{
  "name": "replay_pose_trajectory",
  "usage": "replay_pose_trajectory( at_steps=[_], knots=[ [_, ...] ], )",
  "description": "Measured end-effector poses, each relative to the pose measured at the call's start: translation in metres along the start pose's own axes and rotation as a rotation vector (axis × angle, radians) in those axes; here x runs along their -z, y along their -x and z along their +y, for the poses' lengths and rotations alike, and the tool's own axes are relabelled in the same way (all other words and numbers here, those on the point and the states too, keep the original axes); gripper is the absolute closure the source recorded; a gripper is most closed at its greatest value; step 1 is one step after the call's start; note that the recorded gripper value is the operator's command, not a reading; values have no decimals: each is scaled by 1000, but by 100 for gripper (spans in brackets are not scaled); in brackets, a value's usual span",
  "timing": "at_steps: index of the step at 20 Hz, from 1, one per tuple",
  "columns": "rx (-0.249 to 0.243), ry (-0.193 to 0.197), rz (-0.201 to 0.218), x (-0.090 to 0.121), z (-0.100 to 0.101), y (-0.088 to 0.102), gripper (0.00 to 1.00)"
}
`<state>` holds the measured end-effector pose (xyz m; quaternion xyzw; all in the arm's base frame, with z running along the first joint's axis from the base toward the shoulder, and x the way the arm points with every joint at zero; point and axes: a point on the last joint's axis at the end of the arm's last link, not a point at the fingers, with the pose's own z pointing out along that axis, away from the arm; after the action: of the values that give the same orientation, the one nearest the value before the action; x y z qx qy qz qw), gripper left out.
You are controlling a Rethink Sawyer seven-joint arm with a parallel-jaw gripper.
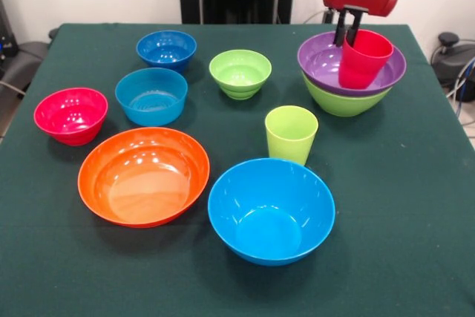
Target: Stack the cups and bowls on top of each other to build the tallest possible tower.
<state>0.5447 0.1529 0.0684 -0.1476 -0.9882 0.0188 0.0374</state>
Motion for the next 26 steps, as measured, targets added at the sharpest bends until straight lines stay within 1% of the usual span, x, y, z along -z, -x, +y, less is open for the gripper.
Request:
replay_pose_trajectory(
  at_steps=[11, 19, 26],
  knots=[
    [-10, -3, 34, -6, -6, -15, 100],
    [-24, 10, 29, -11, -15, -20, 100],
    [-45, 27, 18, -14, -23, -19, 100]
  ],
)
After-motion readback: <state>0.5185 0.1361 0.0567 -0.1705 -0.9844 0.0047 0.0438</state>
